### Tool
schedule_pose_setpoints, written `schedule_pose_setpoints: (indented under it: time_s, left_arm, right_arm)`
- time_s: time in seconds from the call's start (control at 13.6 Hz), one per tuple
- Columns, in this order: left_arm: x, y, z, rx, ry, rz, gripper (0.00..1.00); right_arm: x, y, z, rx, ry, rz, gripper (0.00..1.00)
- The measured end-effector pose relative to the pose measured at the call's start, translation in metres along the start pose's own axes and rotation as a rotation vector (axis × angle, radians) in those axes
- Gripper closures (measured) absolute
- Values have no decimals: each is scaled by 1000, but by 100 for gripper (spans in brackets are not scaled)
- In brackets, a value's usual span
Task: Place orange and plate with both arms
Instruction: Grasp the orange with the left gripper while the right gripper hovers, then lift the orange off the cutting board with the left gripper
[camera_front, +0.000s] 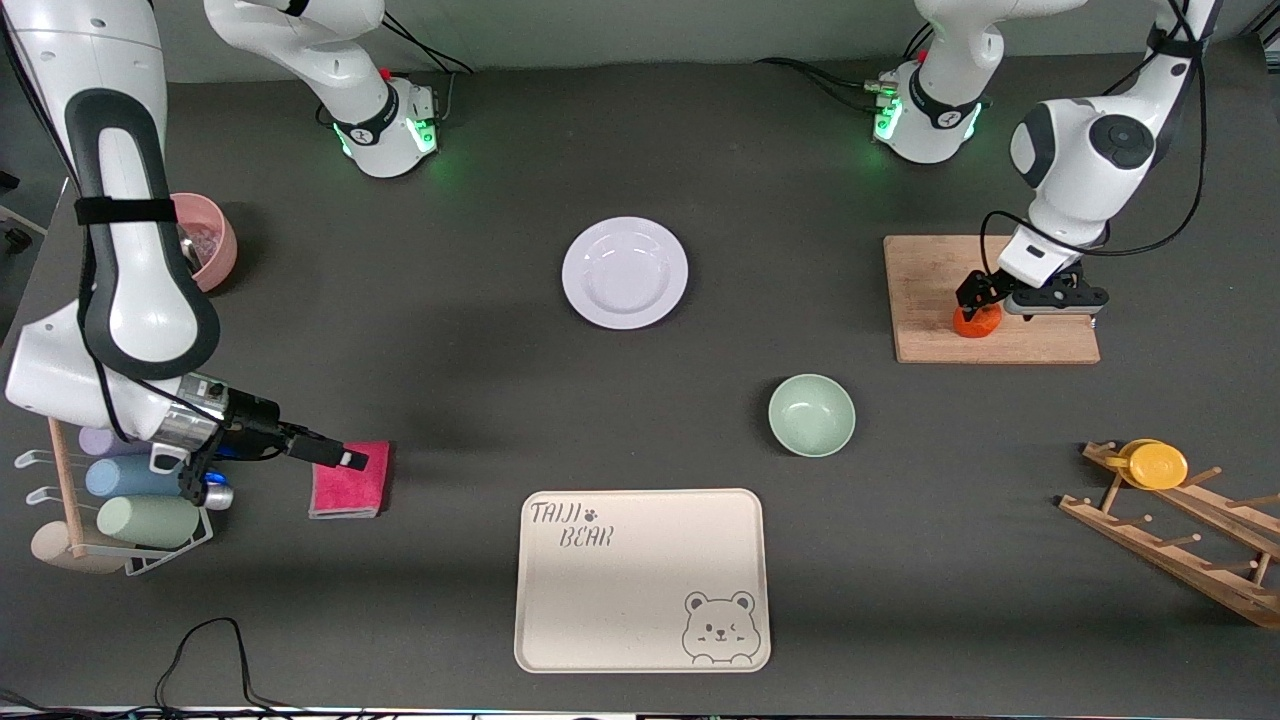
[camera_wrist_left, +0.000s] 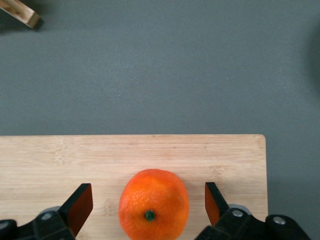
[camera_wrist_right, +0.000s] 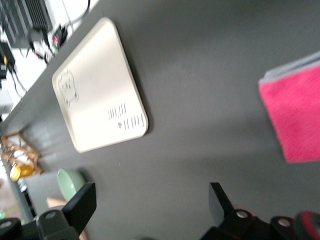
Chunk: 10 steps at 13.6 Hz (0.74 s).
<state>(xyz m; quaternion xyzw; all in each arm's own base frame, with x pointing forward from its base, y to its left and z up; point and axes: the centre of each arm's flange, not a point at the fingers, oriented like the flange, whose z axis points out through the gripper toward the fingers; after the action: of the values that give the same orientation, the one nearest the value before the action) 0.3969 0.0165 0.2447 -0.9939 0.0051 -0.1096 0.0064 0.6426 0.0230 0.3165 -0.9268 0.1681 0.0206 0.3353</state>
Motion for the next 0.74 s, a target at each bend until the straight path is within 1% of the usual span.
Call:
schedule_pose_setpoints:
  time_s: [0.07, 0.29, 0.37, 0.59, 0.66, 0.74]
  left_arm:
    - [-2, 0, 7, 0, 10, 0, 0]
    - [-7, 1, 21, -1, 9, 0, 0]
    - [-8, 1, 22, -1, 6, 0, 0]
    - [-11, 1, 24, -2, -2, -14, 0]
    - [-12, 1, 25, -2, -7, -18, 0]
    - [-14, 1, 26, -2, -11, -20, 0]
  right_arm:
    - [-3, 5, 10, 12, -44, -18, 0]
    - [-8, 14, 27, 35, -119, -35, 0]
    - [-9, 16, 29, 40, -127, -33, 0]
    - [-9, 15, 29, 54, -128, -37, 0]
    - [-9, 12, 29, 87, -128, -22, 0]
    - [-10, 8, 29, 157, -132, 10, 0]
